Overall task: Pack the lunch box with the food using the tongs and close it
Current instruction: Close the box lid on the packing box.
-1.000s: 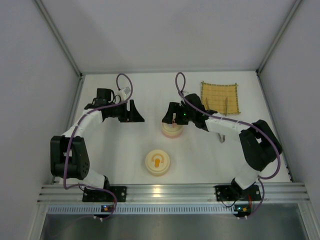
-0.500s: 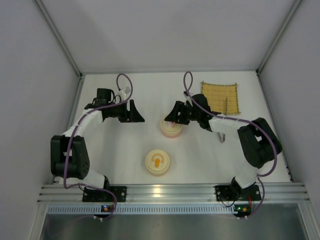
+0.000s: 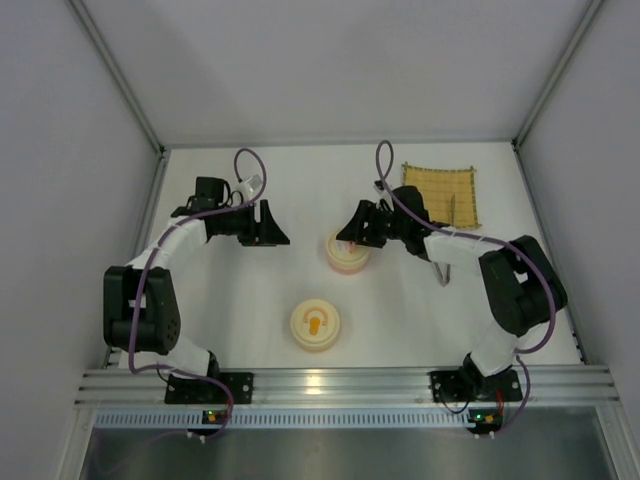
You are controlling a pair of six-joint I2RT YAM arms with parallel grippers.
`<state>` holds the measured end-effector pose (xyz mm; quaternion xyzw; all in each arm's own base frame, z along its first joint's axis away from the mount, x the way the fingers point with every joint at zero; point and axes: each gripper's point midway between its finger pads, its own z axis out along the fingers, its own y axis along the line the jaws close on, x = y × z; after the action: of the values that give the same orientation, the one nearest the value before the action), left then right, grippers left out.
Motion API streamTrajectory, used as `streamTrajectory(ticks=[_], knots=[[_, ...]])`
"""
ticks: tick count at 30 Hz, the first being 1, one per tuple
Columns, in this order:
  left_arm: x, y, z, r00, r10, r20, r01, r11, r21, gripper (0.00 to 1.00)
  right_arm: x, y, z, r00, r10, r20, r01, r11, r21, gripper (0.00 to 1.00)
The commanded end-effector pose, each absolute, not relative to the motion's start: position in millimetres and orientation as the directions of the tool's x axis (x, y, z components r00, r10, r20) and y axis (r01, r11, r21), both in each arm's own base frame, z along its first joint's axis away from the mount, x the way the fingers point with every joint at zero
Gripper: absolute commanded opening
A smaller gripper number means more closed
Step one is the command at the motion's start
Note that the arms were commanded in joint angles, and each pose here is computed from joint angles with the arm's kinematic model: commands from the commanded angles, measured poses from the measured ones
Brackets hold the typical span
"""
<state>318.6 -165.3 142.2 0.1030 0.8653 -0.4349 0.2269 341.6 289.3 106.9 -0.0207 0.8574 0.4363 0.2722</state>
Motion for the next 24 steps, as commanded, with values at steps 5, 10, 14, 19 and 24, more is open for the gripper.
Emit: streamTrajectory(ticks=[5,10,14,19,24], knots=[[333,-169,160,-0.843,-0.030,-0.537,0.427,0.572,-0.701,0.69,353,268,125,-0.808,0.219,-0.547,-0.301,0.645,0.702,0.59],[335,-170,161,-0.854,-0.040,-0.519,0.409,0.565,-0.716,0.69,358,260,125,-0.817,0.266,-0.512,-0.274,0.602,0.750,0.53],[337,-170,161,-0.850,-0.041,-0.526,0.412,0.570,-0.711,0.69,358,254,125,-0.809,0.275,-0.519,-0.270,0.611,0.744,0.53],[344,-166,159,-0.841,-0.044,-0.539,0.409,0.600,-0.687,0.66,362,243,134,-0.774,0.273,-0.572,-0.287,0.653,0.701,0.42],[344,-166,156,-0.844,-0.041,-0.534,0.405,0.605,-0.686,0.65,363,236,136,-0.766,0.214,-0.606,-0.311,0.702,0.641,0.33]])
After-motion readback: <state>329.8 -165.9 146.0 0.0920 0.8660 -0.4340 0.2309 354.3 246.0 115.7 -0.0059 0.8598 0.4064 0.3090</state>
